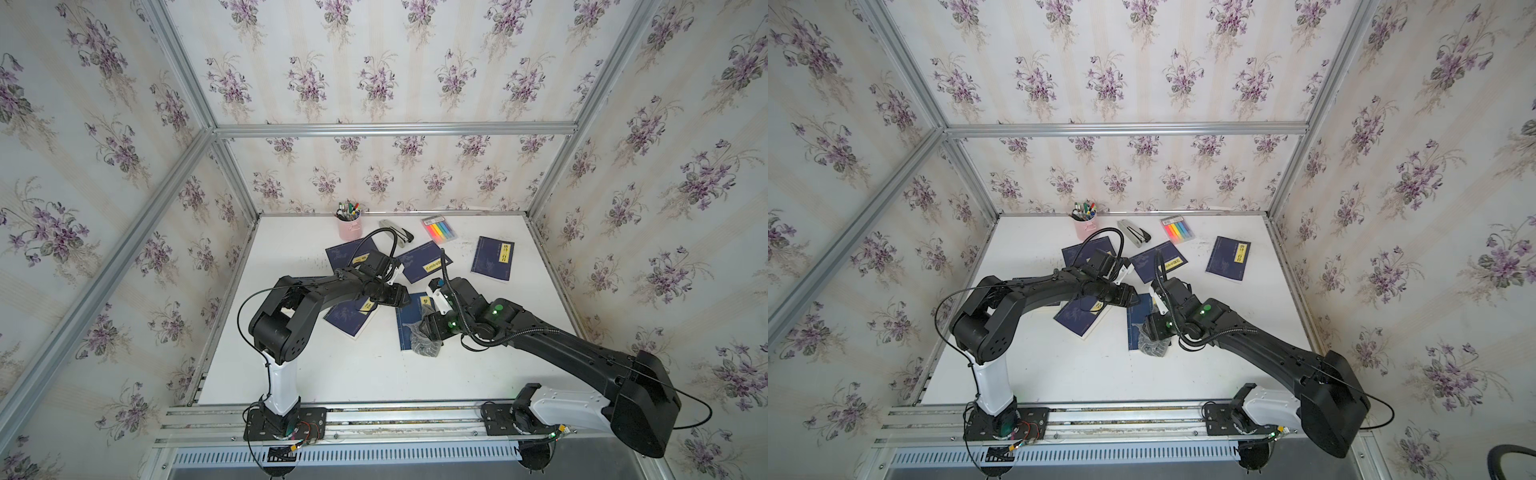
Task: Wipe the cover of the book
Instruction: Wipe the dirt from the cover of the book.
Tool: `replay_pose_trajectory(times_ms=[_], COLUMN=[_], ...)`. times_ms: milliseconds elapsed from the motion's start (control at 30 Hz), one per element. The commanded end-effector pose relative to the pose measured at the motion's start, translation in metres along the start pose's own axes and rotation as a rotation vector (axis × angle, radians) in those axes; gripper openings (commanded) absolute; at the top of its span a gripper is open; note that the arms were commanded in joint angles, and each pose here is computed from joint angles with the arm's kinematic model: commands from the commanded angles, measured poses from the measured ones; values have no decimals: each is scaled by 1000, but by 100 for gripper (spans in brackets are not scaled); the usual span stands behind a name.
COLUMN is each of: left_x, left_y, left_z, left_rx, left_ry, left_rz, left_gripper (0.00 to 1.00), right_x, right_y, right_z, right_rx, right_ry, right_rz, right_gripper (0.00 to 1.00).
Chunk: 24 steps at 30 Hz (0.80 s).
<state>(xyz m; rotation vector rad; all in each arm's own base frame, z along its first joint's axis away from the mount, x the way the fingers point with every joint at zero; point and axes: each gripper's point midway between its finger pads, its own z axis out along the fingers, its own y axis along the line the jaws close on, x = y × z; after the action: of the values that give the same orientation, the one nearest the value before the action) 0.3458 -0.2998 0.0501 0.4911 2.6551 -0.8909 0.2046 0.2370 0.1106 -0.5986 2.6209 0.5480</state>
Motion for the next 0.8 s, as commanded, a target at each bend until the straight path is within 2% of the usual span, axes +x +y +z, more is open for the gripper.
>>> replay_pose_trajectory(times_ms=[0, 200, 533, 767], left_x=[1, 4, 5, 5], left_y=[-1, 2, 1, 2], left_z=[-6, -16, -30, -36], left_rx=[-14, -41, -2, 18], left_ry=[10, 11, -10, -26], left_rz=[34, 58, 60, 58], left_gripper=[65, 66, 67, 67], right_x=[6, 10, 16, 20], right_y=[-1, 8, 0, -5], right_z=[3, 4, 41, 55], right_rx=[45, 50, 100, 125], right_ry=[14, 9, 99, 140], right_rz=[-79, -195, -239, -266], right_gripper=[75, 79, 80, 78])
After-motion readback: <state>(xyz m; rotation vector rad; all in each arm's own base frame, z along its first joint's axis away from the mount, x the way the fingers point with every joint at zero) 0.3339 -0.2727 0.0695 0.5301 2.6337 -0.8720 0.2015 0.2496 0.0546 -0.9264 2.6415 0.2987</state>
